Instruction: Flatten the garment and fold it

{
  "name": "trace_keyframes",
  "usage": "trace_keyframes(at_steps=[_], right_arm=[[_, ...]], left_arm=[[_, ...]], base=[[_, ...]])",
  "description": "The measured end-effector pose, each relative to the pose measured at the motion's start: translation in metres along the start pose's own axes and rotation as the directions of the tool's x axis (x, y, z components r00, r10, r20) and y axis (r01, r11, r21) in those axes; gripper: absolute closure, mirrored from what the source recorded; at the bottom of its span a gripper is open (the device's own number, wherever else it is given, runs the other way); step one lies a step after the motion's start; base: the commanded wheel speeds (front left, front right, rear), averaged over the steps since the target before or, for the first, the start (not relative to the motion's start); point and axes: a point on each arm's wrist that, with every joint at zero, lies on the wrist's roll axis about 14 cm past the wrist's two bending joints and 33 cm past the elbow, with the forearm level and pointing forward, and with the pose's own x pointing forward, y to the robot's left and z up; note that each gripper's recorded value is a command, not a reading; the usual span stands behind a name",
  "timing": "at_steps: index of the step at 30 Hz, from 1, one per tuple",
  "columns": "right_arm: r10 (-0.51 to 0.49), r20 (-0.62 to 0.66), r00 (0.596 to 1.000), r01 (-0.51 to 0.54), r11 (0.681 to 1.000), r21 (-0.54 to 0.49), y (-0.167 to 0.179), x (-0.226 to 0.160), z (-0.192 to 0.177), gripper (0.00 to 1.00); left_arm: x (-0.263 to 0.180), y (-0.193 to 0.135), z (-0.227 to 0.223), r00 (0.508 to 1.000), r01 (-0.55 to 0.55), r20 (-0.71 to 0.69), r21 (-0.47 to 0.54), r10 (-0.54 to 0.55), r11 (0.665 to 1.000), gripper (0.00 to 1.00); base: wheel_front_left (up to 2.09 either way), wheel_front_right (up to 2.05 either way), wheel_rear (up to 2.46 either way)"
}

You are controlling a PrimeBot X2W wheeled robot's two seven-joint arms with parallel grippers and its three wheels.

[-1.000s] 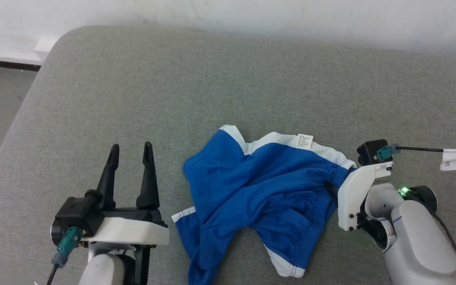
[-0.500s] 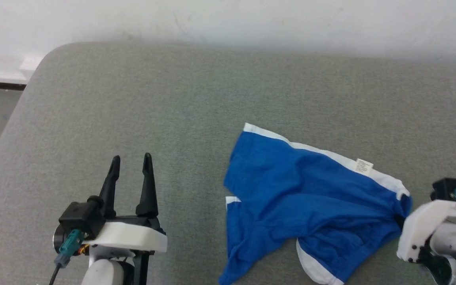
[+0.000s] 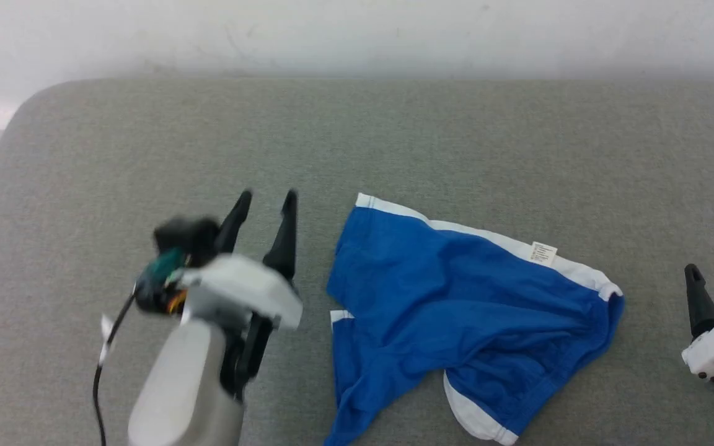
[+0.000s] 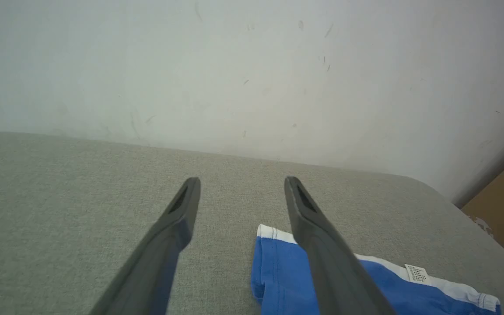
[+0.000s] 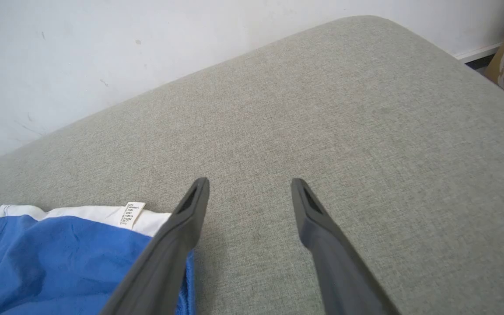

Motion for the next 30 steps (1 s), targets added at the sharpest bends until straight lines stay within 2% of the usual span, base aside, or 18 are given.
trace_keyframes(at_steps=[5, 9, 11, 14, 18, 21, 26, 27, 28, 30], right_arm=[[-0.003, 0.01, 1.0, 0.003, 1.0, 0.015, -0.004, -0.004, 0.0, 0.0], [-0.011, 0.012, 1.0, 0.011, 0.999, 0.038, -0.009, -0.005, -0.002, 0.0], [-0.033, 0.011, 0.999, 0.032, 0.998, 0.044, -0.017, -0.007, -0.004, 0.0], [-0.073, -0.012, 0.997, 0.074, 0.996, 0.057, -0.033, -0.009, -0.013, 0.0], [-0.126, -0.019, 0.992, 0.127, 0.99, 0.068, -0.051, -0.015, -0.019, 0.0], [-0.163, -0.026, 0.986, 0.164, 0.984, 0.071, -0.064, -0.018, -0.023, 0.0], [-0.204, -0.035, 0.978, 0.206, 0.976, 0.071, -0.078, -0.021, -0.028, 0.0], [-0.204, -0.036, 0.978, 0.206, 0.976, 0.071, -0.078, -0.019, -0.028, 0.0], [-0.202, -0.034, 0.979, 0.204, 0.977, 0.07, -0.077, -0.018, -0.027, 0.0], [-0.192, -0.031, 0.981, 0.194, 0.979, 0.068, -0.073, -0.014, -0.026, 0.0]], left_arm=[[0.048, -0.033, -0.012, 0.975, 0.107, -0.2, 0.033, -0.098, 0.994, 0.0], [0.07, -0.053, -0.05, 0.879, 0.177, -0.461, 0.087, -0.118, 0.98, 0.0], [0.078, -0.056, -0.065, 0.831, 0.203, -0.548, 0.13, -0.1, 0.971, 0.0], [0.09, -0.056, -0.082, 0.782, 0.224, -0.62, 0.185, -0.062, 0.957, 0.0], [0.089, -0.038, -0.119, 0.676, 0.248, -0.736, 0.266, 0.031, 0.931, 0.0], [0.081, -0.031, -0.147, 0.587, 0.265, -0.806, 0.273, 0.07, 0.925, 0.0], [0.084, -0.034, -0.162, 0.526, 0.297, -0.847, 0.272, 0.081, 0.916, 0.0], [0.084, -0.035, -0.163, 0.523, 0.3, -0.849, 0.267, 0.076, 0.916, 0.64], [0.084, -0.035, -0.164, 0.522, 0.297, -0.85, 0.26, 0.072, 0.919, 1.0], [0.083, -0.041, -0.164, 0.526, 0.299, -0.85, 0.224, 0.036, 0.928, 1.0]], base=[[0.0, 0.0, 0.0], [0.0, 0.0, 0.0], [0.0, 0.0, 0.0], [0.0, 0.0, 0.0], [0.0, 0.0, 0.0], [0.0, 0.0, 0.0], [0.0, 0.0, 0.0], [0.0, 0.0, 0.0], [0.0, 0.0, 0.0], [0.0, 0.0, 0.0]])
